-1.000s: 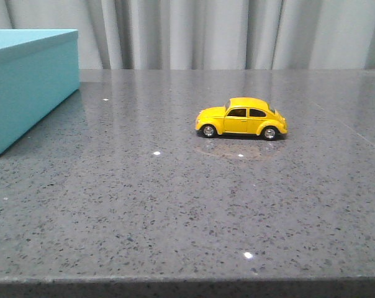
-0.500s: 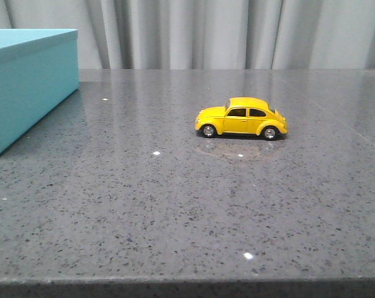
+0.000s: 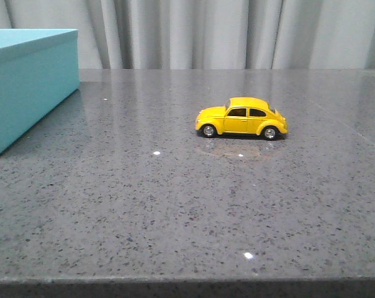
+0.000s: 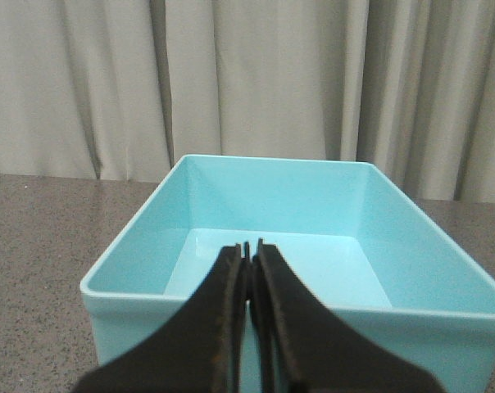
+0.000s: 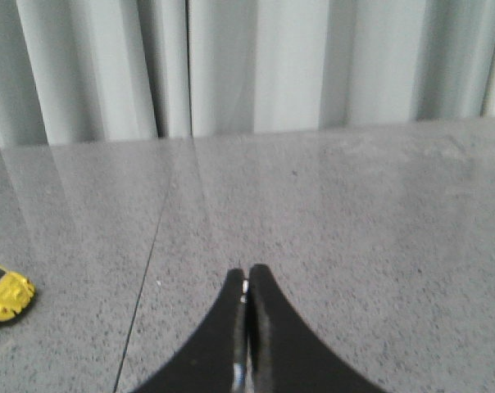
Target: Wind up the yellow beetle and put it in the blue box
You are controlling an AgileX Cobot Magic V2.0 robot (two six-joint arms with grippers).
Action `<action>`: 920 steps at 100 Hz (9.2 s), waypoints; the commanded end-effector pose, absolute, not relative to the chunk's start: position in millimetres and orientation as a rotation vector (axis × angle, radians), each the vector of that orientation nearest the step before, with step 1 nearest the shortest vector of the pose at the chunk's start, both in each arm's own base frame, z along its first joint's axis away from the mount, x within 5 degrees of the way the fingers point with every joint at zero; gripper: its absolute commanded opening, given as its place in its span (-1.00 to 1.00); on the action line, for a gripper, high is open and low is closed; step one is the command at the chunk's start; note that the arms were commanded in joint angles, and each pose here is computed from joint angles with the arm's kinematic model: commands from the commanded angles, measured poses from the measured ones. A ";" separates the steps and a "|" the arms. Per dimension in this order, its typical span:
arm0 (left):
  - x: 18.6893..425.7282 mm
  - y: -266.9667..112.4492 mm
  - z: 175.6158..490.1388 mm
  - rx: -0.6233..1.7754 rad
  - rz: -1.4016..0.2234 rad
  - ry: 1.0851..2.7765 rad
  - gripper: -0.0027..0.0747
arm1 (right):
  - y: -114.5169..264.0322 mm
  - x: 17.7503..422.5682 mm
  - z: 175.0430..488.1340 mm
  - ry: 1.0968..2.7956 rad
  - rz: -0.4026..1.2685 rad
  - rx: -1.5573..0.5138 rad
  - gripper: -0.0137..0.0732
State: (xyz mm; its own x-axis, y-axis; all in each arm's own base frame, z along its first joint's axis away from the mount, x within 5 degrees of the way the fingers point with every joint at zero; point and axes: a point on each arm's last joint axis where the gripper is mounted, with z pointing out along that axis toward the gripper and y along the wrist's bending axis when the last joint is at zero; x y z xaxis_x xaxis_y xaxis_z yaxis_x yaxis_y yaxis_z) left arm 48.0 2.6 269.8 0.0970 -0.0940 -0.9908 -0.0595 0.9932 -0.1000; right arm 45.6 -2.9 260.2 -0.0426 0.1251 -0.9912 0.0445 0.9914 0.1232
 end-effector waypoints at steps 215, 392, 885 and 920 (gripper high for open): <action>58.8 2.8 324.6 -0.135 -0.051 1.470 -0.98 | 162.7 306.0 355.8 2.704 0.383 -0.093 0.57; 58.8 2.8 324.6 -0.135 -0.051 1.470 -0.98 | 166.6 339.6 308.9 2.885 -0.090 -0.042 0.56; 332.7 -163.2 458.9 1.231 0.068 2.032 -0.68 | 33.8 101.5 425.6 2.097 0.347 -0.011 -0.84; 340.0 -70.1 469.0 0.773 0.137 2.238 -0.68 | 34.1 102.0 426.7 2.084 0.352 -0.012 -0.84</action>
State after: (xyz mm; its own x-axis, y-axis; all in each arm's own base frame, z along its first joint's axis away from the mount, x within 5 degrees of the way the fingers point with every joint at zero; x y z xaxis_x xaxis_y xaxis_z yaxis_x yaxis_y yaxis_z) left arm 352.9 -92.3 454.0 -0.5094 0.6217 -0.5950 0.5543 0.7659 0.3258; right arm 101.0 34.3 414.4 -0.5935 0.1251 -0.7951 -0.1211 0.9627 0.2419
